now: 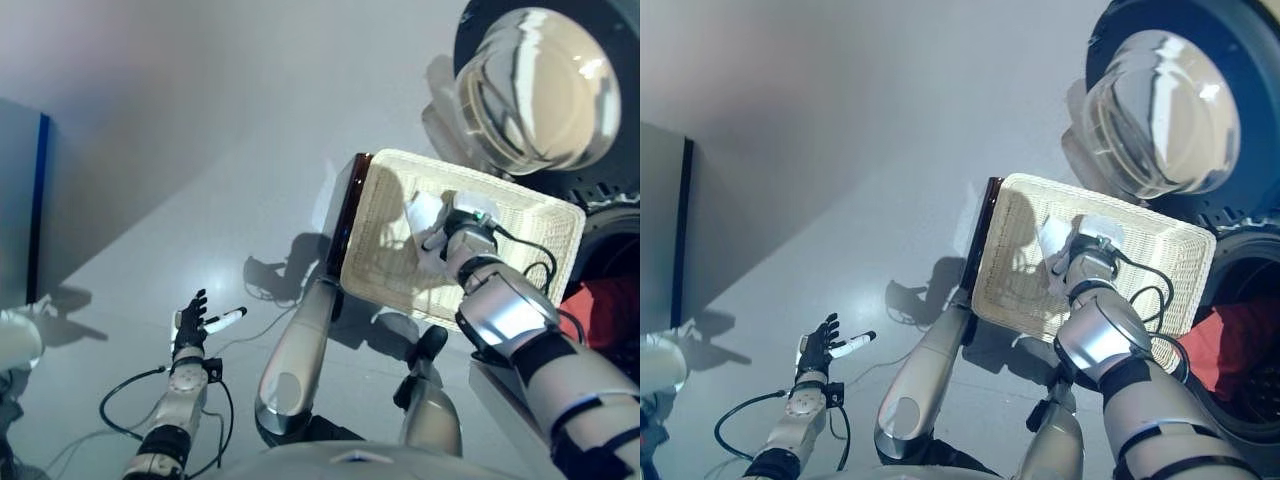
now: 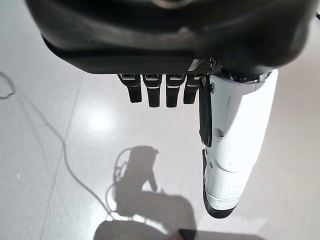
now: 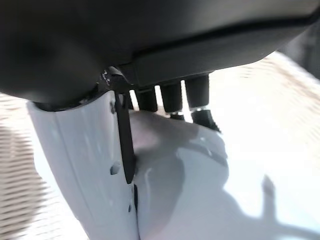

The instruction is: Pick up the clothes and place them into the washing machine

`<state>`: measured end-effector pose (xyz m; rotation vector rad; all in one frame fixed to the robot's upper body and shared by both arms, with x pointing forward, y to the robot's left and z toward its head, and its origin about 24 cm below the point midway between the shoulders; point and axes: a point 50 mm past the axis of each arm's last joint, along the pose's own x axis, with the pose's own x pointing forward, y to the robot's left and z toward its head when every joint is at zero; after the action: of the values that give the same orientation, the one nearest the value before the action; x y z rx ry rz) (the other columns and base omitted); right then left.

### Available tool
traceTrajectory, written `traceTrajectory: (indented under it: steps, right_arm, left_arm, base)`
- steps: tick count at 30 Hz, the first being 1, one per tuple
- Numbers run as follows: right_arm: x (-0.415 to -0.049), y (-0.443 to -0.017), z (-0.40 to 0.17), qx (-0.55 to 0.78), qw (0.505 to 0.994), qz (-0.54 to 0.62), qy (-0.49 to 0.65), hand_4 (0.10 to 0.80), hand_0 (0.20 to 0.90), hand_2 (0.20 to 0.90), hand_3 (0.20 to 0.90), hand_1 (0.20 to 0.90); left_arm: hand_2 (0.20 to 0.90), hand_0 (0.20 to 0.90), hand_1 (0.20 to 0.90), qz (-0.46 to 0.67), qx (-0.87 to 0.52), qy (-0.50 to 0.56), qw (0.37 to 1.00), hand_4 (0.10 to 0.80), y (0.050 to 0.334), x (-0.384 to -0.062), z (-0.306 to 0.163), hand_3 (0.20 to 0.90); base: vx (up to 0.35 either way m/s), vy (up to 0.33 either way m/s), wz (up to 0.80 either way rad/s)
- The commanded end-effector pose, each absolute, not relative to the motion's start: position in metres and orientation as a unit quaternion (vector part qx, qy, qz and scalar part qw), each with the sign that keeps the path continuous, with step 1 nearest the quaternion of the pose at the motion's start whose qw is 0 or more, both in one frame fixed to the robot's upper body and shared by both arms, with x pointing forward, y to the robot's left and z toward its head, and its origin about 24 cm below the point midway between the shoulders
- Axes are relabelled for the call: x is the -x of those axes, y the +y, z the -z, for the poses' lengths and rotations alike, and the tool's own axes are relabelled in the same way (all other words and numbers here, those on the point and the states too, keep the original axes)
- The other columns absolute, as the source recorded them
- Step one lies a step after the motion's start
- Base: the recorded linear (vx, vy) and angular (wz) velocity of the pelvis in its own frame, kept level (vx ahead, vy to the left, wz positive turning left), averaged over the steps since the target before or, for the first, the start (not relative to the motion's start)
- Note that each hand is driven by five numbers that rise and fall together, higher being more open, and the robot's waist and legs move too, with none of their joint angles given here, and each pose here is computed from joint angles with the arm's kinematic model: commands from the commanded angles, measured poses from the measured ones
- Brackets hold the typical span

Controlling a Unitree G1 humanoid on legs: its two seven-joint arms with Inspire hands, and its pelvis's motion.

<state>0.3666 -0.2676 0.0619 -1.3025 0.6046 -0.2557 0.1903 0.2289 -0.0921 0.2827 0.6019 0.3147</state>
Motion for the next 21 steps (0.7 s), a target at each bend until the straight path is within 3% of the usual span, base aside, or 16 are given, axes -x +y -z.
traceTrajectory:
  steps: [1, 3, 4, 5, 7, 13, 21]
  right_arm:
    - [-0.410, -0.245, -0.163, 0.634, 0.757, 0.151, 0.047, 0.300, 0.200, 0.200, 0.200, 0.200]
    - [-0.414, -0.195, -0.154, 0.576, 0.811, 0.104, -0.004, 0.300, 0.200, 0.200, 0.200, 0.200]
    - [-0.414, -0.195, -0.154, 0.576, 0.811, 0.104, -0.004, 0.300, 0.200, 0.200, 0.200, 0.200]
    - [-0.415, -0.167, -0.138, 0.525, 0.847, 0.077, 0.009, 0.300, 0.200, 0.200, 0.200, 0.200]
    - [-0.411, -0.157, -0.121, 0.487, 0.870, 0.065, 0.032, 0.300, 0.200, 0.200, 0.200, 0.200]
    - [-0.403, -0.193, -0.101, 0.407, 0.894, 0.140, 0.127, 0.300, 0.200, 0.200, 0.200, 0.200]
    - [-0.341, -0.250, -0.007, 0.240, 0.904, 0.207, 0.286, 0.300, 0.200, 0.200, 0.200, 0.200]
  left_arm:
    - [0.900, 0.900, 0.900, -0.233, -0.144, 0.326, 0.905, 0.800, 0.259, -0.158, 0.102, 0.900]
    - [0.900, 0.900, 0.900, -0.252, -0.141, 0.377, 0.880, 0.800, 0.264, -0.145, 0.116, 0.900]
    - [0.900, 0.900, 0.900, -0.252, -0.141, 0.377, 0.880, 0.800, 0.264, -0.145, 0.116, 0.900]
    - [0.900, 0.900, 0.900, -0.259, -0.137, 0.402, 0.867, 0.800, 0.268, -0.134, 0.123, 0.900]
    - [0.900, 0.900, 0.900, -0.269, -0.128, 0.404, 0.865, 0.800, 0.272, -0.133, 0.122, 0.900]
    - [0.900, 0.900, 0.900, -0.243, -0.105, 0.414, 0.871, 0.800, 0.253, -0.141, 0.129, 0.900]
    - [0.900, 0.900, 0.900, -0.186, -0.099, 0.452, 0.867, 0.800, 0.228, -0.127, 0.143, 0.900]
  base:
    - [0.084, -0.100, -0.34]
    - [0.092, -0.099, -0.58]
    - [0.124, -0.127, -0.90]
    - [0.121, -0.120, -0.78]
    - [0.127, -0.177, -0.85]
    - [0.083, -0.103, 0.10]
    - [0.166, -0.040, -0.03]
